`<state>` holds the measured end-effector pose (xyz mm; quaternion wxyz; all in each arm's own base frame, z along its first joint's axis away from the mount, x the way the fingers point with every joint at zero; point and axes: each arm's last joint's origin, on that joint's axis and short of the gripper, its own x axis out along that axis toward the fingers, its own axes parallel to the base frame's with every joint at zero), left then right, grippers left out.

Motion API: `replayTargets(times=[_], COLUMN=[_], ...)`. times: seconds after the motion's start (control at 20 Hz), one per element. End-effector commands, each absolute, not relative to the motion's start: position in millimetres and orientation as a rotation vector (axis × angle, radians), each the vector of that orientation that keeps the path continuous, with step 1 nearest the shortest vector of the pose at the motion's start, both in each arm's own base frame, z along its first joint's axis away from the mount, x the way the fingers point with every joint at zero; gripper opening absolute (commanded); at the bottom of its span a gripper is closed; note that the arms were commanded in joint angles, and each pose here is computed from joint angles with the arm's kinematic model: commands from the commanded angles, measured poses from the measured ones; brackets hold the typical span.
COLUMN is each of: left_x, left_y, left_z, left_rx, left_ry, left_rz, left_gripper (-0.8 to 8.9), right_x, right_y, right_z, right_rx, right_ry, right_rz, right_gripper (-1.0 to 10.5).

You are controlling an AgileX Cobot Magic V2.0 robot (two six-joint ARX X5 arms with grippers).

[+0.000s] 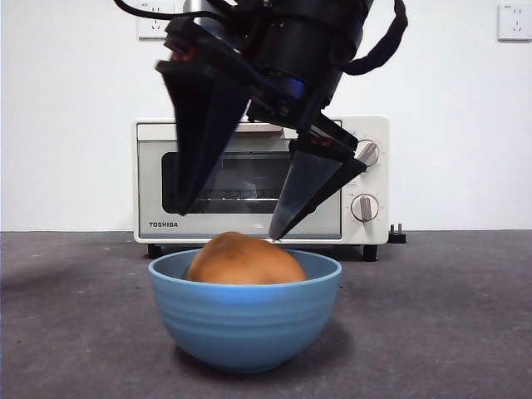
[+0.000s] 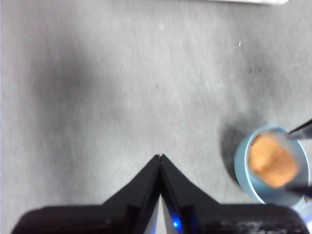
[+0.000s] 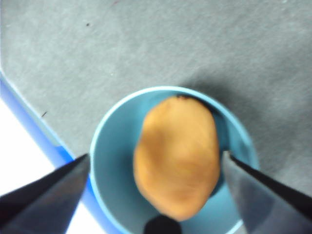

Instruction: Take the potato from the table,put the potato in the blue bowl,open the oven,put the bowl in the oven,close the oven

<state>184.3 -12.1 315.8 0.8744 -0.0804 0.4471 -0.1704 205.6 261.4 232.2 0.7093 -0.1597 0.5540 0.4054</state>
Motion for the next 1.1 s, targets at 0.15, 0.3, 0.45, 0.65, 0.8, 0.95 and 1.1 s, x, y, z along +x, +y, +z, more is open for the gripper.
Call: replayTargets(times=[0.15, 0.3, 0.45, 0.65, 0.8, 0.95, 1.1], left_x=[196.1, 216.8, 248.0, 292.1, 321.5, 353.0, 376.1], left_y=[-12.9, -15.8, -19.9, -32.5, -49.0, -77.1, -101.4], left_z=[320.7, 326.2, 335.9, 349.8, 353.1, 350.4, 344.9], left_rx=[-0.177, -0.253, -0.280, -0.264, -0.243, -0.200, -0.156], left_ry=[0.838, 0.770, 0.751, 0.748, 0.753, 0.737, 0.738], left_rz=[-0.379, -0.465, -0.514, -0.557, -0.601, -0.654, -0.666], left_gripper=[-0.06, -0.05, -0.05, -0.05, -0.06, -0.06, -0.06], right_x=[197.6, 190.4, 178.5, 160.6, 147.1, 129.6, 116.7], right_y=[263.2, 254.4, 235.5, 203.9, 182.0, 157.1, 134.0], right_z=[265.6, 316.0, 361.5, 385.6, 394.8, 400.2, 398.0], right_rx=[-0.349, -0.307, -0.293, -0.324, -0.326, -0.269, -0.198], right_ry=[1.234, 1.170, 1.030, 0.941, 0.900, 0.858, 0.847], right_rz=[0.907, 0.905, 0.872, 0.712, 0.624, 0.573, 0.521], right_gripper=[5.0, 3.8, 0.4, -0.1, -0.1, -0.1, -0.1])
